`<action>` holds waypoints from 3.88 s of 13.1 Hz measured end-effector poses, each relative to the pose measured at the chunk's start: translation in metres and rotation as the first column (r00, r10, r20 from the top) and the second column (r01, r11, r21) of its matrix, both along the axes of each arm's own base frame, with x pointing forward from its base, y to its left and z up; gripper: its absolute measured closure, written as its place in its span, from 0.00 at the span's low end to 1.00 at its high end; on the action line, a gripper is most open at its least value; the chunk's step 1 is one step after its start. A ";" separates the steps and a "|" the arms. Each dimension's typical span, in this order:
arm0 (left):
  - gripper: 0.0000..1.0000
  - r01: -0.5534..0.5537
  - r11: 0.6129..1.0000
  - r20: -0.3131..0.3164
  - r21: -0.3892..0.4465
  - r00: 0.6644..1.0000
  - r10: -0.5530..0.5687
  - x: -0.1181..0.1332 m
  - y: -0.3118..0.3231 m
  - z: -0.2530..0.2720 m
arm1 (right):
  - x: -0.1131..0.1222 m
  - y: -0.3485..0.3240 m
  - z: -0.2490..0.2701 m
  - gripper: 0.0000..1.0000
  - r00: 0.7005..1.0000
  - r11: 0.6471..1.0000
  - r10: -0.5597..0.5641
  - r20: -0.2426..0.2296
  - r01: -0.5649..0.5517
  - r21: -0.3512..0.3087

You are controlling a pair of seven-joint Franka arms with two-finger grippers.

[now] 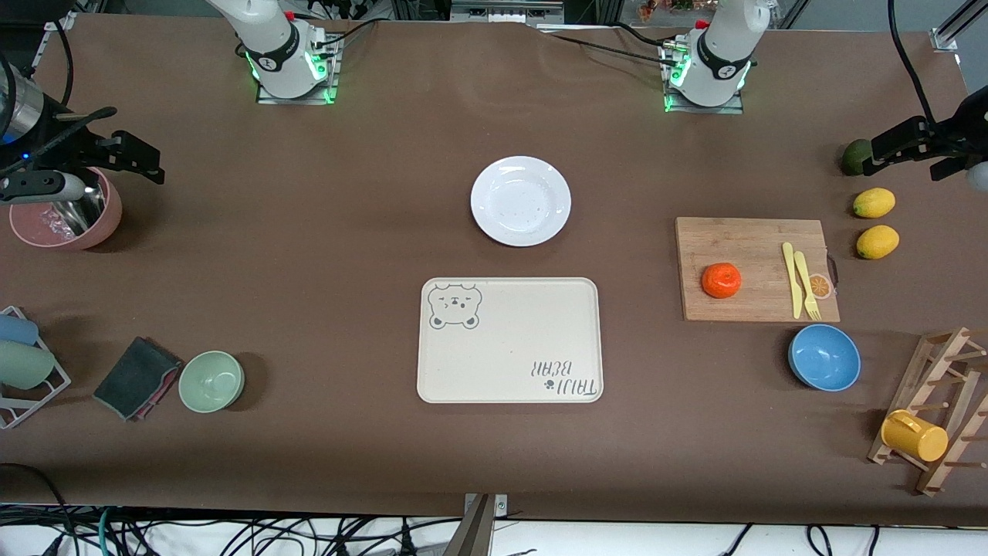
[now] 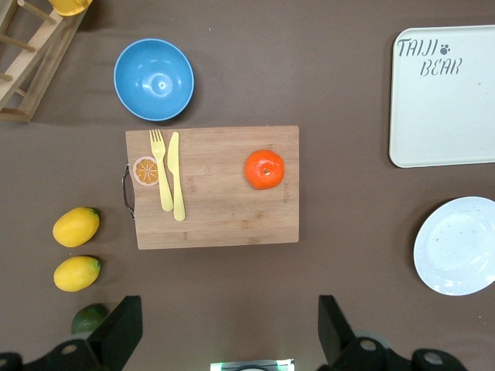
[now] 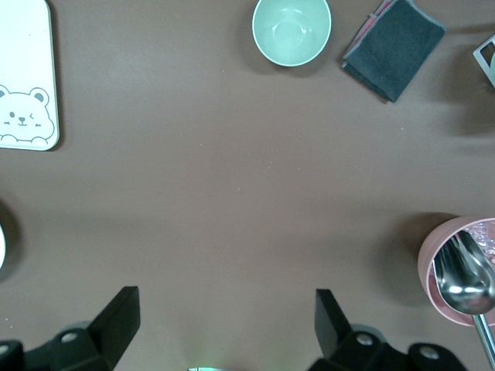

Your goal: Place orange and plate with both arms

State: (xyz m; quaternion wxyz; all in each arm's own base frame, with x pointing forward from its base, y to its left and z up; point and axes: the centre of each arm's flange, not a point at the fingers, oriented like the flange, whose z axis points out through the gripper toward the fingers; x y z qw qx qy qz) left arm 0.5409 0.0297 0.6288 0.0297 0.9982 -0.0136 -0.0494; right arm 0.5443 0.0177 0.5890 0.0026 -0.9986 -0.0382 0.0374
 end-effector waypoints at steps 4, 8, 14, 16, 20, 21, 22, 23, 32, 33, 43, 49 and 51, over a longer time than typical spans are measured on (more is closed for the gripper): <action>0.00 0.000 1.000 0.000 0.000 1.000 0.000 0.000 0.000 0.000 | 0.000 0.000 0.000 0.00 1.000 1.000 0.000 0.000 0.000 0.000; 0.00 0.000 1.000 0.000 0.000 1.000 0.000 0.000 0.000 0.000 | 0.000 0.000 0.000 0.00 1.000 1.000 0.000 0.000 0.000 0.000; 0.00 0.000 1.000 0.003 0.000 1.000 0.000 0.000 0.000 0.000 | 0.000 0.000 0.000 0.00 1.000 1.000 0.000 0.000 0.000 0.000; 0.00 0.000 1.000 0.003 0.000 1.000 0.000 0.000 0.000 0.000 | 0.000 0.000 0.000 0.00 1.000 1.000 0.000 0.000 0.000 0.000; 0.00 -0.003 1.000 0.004 0.000 1.000 0.003 0.000 0.002 0.000 | 0.000 0.000 0.000 0.00 1.000 1.000 0.000 0.000 0.000 0.000; 0.00 -0.004 1.000 0.004 0.000 1.000 0.004 0.000 0.002 0.000 | 0.000 0.000 0.000 0.00 1.000 1.000 0.000 0.000 0.000 0.000; 0.00 -0.005 1.000 0.004 0.000 1.000 0.005 0.000 0.002 0.000 | 0.000 0.000 0.000 0.00 1.000 1.000 0.000 0.000 0.000 0.000; 0.00 -0.005 1.000 0.004 0.000 1.000 0.005 0.000 0.002 0.000 | 0.000 0.000 0.000 0.00 1.000 1.000 0.000 0.000 0.000 0.000; 0.00 -0.005 1.000 0.004 0.000 1.000 0.005 0.000 0.003 0.000 | 0.000 0.002 0.000 0.00 1.000 1.000 0.004 0.001 -0.004 0.000; 0.00 -0.005 1.000 0.004 0.000 1.000 0.005 0.000 0.003 0.000 | 0.000 0.002 0.000 0.00 1.000 1.000 0.004 0.001 -0.004 0.000; 0.00 0.028 0.998 -0.001 0.053 1.000 -0.028 0.001 -0.010 -0.001 | 0.000 0.002 0.000 0.00 1.000 1.000 0.005 0.001 -0.005 0.000; 0.00 0.054 0.996 -0.003 0.068 0.999 -0.054 0.002 -0.023 -0.001 | 0.000 0.002 0.000 0.00 1.000 1.000 0.006 0.001 -0.006 0.000; 0.00 0.051 0.996 -0.003 0.070 0.999 -0.051 0.002 -0.021 -0.001 | 0.000 0.002 0.000 0.00 1.000 1.000 0.006 0.001 -0.006 0.000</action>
